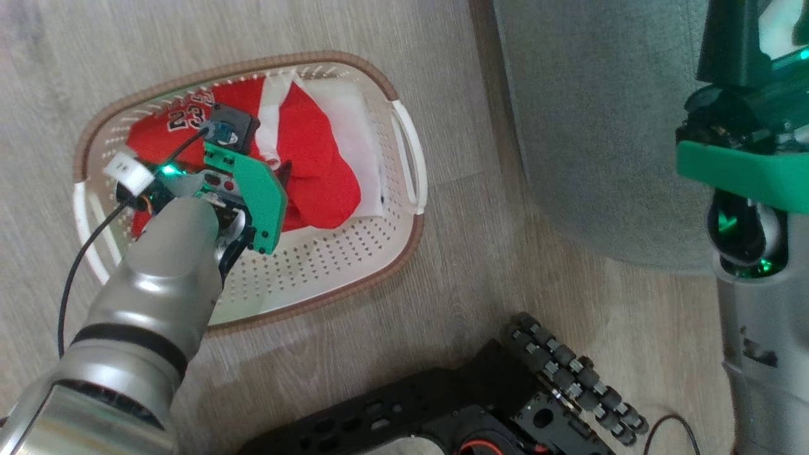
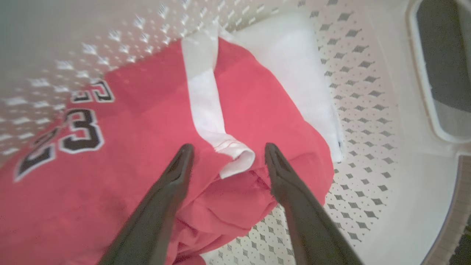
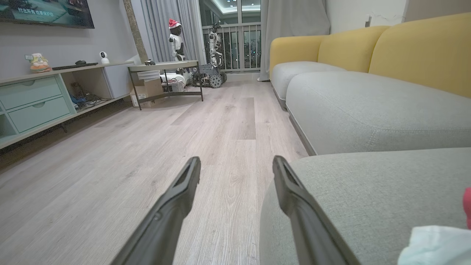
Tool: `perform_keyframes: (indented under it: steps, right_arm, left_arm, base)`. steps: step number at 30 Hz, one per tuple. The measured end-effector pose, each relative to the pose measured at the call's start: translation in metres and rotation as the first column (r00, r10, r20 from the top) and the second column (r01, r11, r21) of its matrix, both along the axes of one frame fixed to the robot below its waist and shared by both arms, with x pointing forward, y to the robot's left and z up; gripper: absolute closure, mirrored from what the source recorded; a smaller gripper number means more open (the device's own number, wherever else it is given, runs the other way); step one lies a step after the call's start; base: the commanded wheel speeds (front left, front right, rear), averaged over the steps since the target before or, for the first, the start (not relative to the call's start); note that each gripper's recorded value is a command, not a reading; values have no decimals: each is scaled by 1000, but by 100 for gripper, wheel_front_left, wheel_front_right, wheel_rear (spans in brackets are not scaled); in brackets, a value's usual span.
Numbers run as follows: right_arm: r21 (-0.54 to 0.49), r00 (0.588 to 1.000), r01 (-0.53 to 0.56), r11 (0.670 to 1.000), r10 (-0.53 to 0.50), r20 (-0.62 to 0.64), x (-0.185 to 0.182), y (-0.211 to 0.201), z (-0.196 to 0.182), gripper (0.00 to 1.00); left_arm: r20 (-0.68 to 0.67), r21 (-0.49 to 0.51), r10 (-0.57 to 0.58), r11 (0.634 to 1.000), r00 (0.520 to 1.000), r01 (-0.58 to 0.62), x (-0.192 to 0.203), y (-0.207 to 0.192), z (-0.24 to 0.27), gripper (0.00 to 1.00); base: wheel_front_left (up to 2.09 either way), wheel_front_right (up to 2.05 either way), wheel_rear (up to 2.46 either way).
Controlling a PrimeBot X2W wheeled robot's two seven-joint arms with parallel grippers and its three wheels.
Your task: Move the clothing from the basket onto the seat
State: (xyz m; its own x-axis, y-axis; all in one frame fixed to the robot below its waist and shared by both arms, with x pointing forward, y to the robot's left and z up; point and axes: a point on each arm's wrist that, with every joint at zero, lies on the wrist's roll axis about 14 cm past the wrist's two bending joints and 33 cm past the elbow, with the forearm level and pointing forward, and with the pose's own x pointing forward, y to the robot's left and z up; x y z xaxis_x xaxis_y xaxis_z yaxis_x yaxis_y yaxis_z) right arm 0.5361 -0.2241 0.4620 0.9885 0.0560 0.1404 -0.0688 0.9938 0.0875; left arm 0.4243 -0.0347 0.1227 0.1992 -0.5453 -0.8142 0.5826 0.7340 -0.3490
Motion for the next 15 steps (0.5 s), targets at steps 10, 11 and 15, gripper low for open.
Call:
perform_keyframes:
  steps: [10,11,15]
  right_arm:
    - [-6,999,9,1000,-9,-41,3,0,-22,0]
    - [-11,999,10,1000,-11,-46,3,0,-24,0]
    - [-10,999,7,1000,-8,-44,4,1,-24,0]
  left_arm:
    - [-145,70,-153,984,978,164,-37,-6,-34,0]
    - [-171,80,-170,979,970,186,-41,-7,-37,0]
    - [-201,92,-190,973,961,211,-47,-3,-41,0]
  base:
    - [0,0,0]
    - [0,0,0]
    - [0,0,0]
